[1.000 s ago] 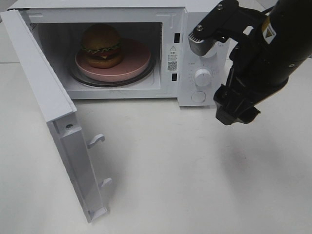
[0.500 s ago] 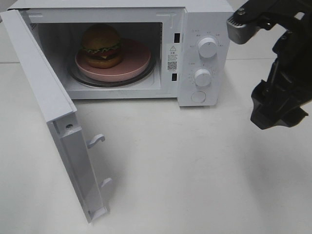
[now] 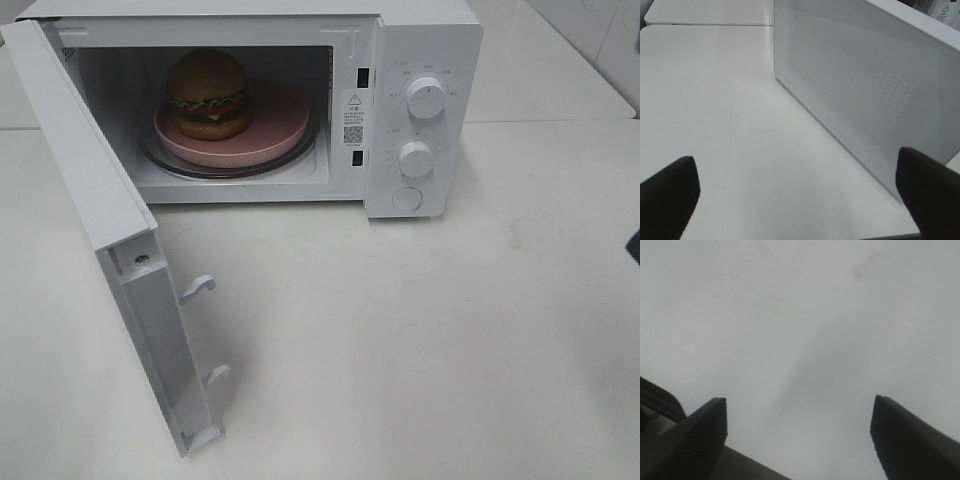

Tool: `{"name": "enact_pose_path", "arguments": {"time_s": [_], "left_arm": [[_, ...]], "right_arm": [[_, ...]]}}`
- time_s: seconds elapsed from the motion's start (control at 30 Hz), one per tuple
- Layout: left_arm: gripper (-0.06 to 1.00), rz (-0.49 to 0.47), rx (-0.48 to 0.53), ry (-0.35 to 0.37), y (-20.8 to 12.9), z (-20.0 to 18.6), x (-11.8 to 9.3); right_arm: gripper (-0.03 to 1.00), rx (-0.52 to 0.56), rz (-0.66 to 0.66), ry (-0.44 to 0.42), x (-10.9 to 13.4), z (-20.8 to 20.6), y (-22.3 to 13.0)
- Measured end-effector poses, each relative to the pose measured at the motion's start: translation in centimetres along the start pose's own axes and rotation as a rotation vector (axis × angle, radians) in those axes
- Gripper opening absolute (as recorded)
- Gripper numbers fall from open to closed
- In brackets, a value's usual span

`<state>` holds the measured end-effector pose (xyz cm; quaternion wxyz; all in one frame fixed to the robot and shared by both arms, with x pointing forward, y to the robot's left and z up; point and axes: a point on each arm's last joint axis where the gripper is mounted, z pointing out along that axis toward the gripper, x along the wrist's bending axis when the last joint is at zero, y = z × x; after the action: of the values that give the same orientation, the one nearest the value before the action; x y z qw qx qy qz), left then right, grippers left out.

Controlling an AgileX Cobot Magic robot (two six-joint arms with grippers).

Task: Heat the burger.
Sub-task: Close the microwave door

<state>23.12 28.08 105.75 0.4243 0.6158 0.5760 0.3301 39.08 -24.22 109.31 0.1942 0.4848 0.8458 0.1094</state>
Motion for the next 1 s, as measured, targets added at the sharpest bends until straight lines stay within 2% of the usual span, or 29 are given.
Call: {"name": "enact_pose_path", "arguments": {"time_s": [0.13, 0.43, 0.63, 0.7, 1.0], "left_arm": [[0.99, 0.0, 0.0, 0.0, 0.0, 0.0, 0.0], [0.99, 0.0, 0.0, 0.0, 0.0, 0.0, 0.0], [0.99, 0.0, 0.0, 0.0, 0.0, 0.0, 0.0], [0.99, 0.0, 0.0, 0.0, 0.0, 0.0, 0.0], [0.99, 0.0, 0.0, 0.0, 0.0, 0.0, 0.0]], "right_arm": [[0.77, -0.045, 0.09, -0.037, -1.2, -1.1, -2.3], [0.77, -0.125, 0.194, -0.087, -1.5, -2.5, -6.2], [0.77, -0.191, 0.256, -0.121, -1.2, -3.1, -9.1], [0.77, -0.242, 0.28, -0.138, -0.6, -3.2, -11.1], [0.77, -0.329, 0.294, -0.154, 0.7, -2.4, -14.5]]}}
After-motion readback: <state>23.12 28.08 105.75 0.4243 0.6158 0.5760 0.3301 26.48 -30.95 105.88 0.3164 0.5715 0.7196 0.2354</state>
